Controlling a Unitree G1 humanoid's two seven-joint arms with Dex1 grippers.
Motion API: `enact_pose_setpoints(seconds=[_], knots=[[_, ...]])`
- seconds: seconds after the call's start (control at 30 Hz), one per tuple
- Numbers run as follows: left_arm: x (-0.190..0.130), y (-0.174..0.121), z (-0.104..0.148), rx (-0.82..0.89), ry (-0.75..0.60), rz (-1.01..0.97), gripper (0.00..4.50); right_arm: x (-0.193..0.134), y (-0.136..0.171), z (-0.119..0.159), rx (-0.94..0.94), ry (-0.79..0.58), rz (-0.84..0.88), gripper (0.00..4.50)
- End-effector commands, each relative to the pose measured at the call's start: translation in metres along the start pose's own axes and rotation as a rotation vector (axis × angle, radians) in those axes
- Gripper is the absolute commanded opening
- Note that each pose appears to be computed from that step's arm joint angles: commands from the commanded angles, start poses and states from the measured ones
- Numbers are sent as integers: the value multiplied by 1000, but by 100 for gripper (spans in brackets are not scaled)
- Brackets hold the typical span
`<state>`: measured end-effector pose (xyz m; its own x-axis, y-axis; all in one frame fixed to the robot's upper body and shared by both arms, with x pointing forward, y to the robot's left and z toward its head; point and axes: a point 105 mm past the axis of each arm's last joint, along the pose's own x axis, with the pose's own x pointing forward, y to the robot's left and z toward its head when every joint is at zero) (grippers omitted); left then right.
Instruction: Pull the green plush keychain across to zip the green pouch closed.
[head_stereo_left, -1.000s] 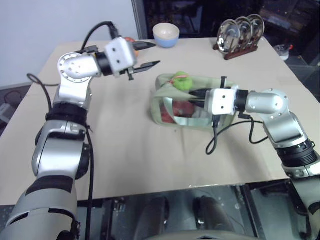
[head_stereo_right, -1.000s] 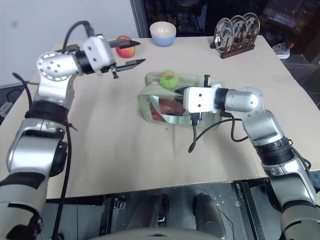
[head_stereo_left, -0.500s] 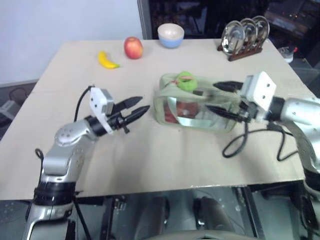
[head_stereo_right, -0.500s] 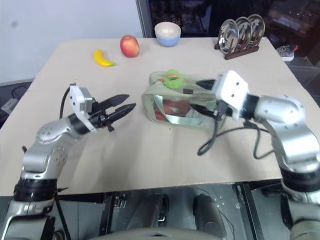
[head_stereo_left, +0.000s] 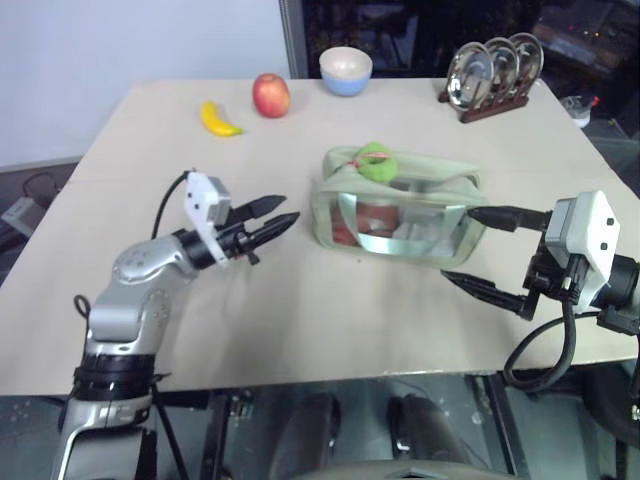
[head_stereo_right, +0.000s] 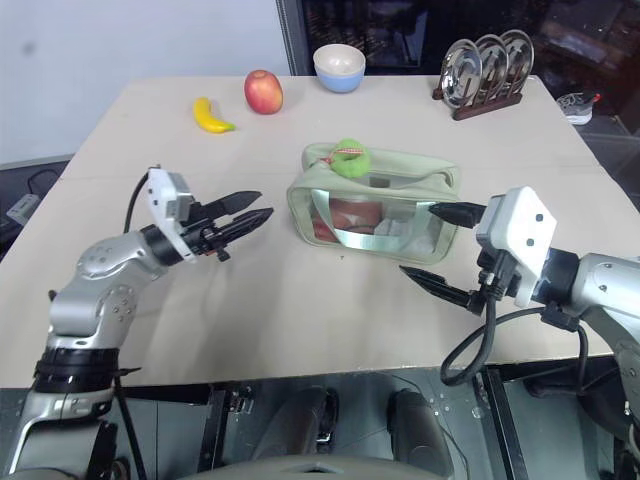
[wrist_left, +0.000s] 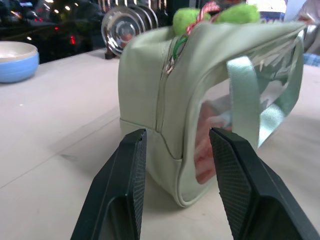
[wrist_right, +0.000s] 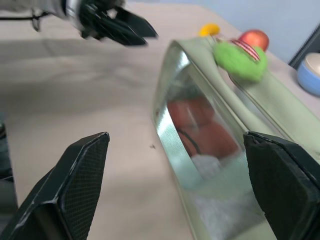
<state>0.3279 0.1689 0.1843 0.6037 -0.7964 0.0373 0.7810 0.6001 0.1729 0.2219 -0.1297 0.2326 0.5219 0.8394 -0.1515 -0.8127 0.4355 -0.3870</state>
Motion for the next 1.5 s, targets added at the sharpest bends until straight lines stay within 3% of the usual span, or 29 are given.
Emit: enact_pose_setpoints(seconds=[0.03, 0.4, 0.43, 0.47, 0.57, 0.87, 1.13, 1.27, 1.4, 1.5], knots=[[11, 0, 4, 47, -1, -35, 205, -1, 4, 15, -70, -34, -12, 435], [35, 0, -1, 52, 2, -112, 205, 10, 9, 22, -122, -63, 10, 435], [36, -1, 0, 43, -6, -116, 151, 11, 9, 23, -125, -66, 14, 450], [36, -1, 0, 41, -10, -116, 147, 12, 10, 24, -127, -72, 18, 450], [34, -1, -1, 44, -8, -112, 4, 18, 9, 30, -133, -107, 21, 450], [33, -1, -1, 57, -16, -81, 4, 42, 5, 47, -143, -200, 63, 450], [35, -7, -2, 108, -24, -54, 4, 88, -61, 50, -121, -102, -106, 450], [37, -9, -1, 117, -44, -30, 4, 104, -76, 52, -239, -47, -90, 450], [37, -9, -1, 120, -52, -14, 4, 112, -88, 32, -505, 89, -52, 450], [36, -9, -2, 120, -56, -4, 4, 113, -85, 27, -575, 115, 28, 450]])
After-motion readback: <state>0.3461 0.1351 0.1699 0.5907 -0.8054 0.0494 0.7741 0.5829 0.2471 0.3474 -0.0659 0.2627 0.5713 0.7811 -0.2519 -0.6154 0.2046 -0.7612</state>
